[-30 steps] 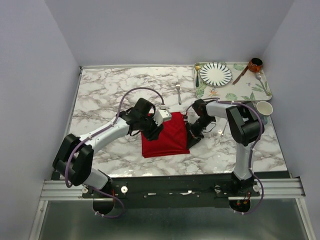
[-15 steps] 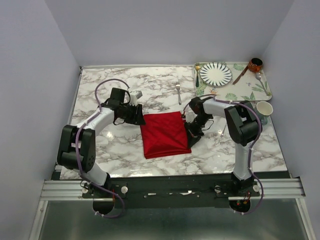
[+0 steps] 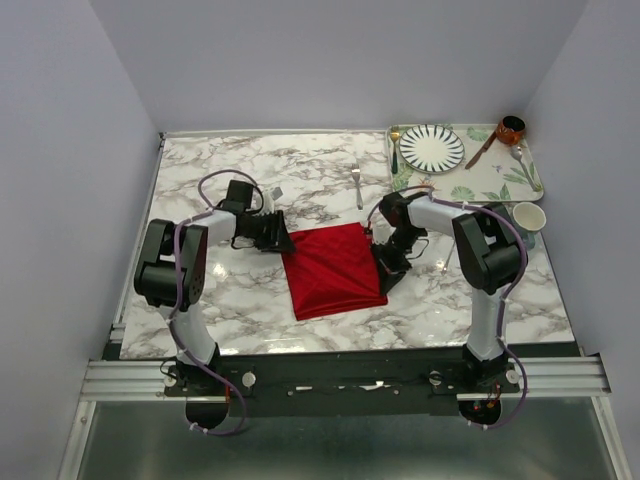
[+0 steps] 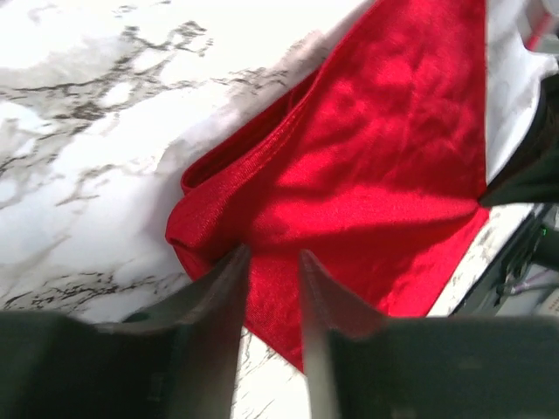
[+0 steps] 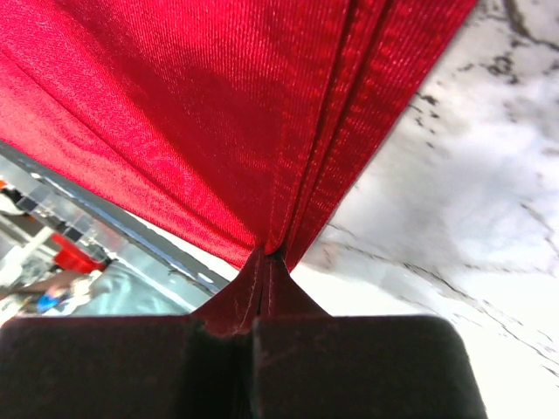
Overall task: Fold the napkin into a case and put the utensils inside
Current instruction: Smooth out the lower triangle-folded napkin at the center of the board.
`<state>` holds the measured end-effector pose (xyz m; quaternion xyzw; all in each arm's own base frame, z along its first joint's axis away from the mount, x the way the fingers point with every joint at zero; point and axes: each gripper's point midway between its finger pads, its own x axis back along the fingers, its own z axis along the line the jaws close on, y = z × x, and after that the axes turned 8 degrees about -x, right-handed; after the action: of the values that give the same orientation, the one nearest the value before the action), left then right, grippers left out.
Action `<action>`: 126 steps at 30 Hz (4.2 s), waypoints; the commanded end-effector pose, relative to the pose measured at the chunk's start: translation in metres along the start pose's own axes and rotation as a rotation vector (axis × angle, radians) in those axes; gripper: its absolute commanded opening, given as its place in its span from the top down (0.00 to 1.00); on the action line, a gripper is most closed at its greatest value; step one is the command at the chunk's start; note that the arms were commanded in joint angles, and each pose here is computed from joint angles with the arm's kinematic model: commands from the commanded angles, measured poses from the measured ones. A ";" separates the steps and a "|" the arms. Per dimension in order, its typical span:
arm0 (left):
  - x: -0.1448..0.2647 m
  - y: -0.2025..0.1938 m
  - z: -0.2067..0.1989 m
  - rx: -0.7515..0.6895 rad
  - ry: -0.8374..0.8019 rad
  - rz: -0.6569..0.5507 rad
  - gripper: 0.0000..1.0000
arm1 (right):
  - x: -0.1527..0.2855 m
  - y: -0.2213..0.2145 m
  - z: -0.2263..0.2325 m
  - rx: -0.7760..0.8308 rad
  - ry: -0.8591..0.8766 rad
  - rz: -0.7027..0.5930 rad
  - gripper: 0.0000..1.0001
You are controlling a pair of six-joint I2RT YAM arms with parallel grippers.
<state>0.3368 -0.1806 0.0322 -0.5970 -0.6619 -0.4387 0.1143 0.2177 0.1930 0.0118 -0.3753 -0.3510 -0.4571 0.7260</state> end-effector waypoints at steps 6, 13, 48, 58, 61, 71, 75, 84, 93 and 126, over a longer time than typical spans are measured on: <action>0.063 0.029 -0.051 -0.093 -0.107 -0.221 0.39 | 0.012 0.026 -0.040 0.182 -0.229 -0.103 0.91; 0.053 0.043 -0.001 -0.035 0.106 -0.195 0.37 | 0.040 0.024 -0.018 0.215 -0.194 -0.159 0.50; 0.008 0.009 -0.010 0.108 -0.021 -0.085 0.65 | 0.022 -0.010 -0.022 -0.197 0.262 -0.002 0.33; 0.030 -0.009 -0.021 -0.108 0.059 -0.082 0.99 | 0.015 0.008 -0.028 -0.221 0.268 0.006 0.60; 0.033 -0.015 -0.024 -0.161 0.076 -0.081 1.00 | 0.013 0.010 -0.030 -0.219 0.263 0.004 0.72; 0.048 -0.029 -0.017 -0.347 0.203 -0.066 1.00 | 0.008 0.020 -0.044 -0.184 0.194 -0.028 0.99; 0.051 -0.039 -0.018 -0.504 0.261 0.036 0.75 | 0.009 0.023 -0.055 -0.166 0.131 -0.039 0.99; 0.092 -0.022 -0.035 -0.608 0.199 0.001 0.50 | 0.016 0.034 -0.052 -0.043 0.025 -0.059 0.99; 0.059 -0.022 -0.049 -0.588 0.082 0.048 0.69 | 0.021 0.045 -0.053 -0.014 -0.015 -0.062 0.99; 0.043 -0.015 -0.062 -0.893 0.039 0.156 0.65 | 0.067 0.078 0.006 -0.117 0.340 -0.158 0.47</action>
<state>0.2764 -0.1812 0.1031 -0.6276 -0.3854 -0.6708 -0.0876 0.3152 0.1794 0.0552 -0.2967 -0.3159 -0.5584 0.7074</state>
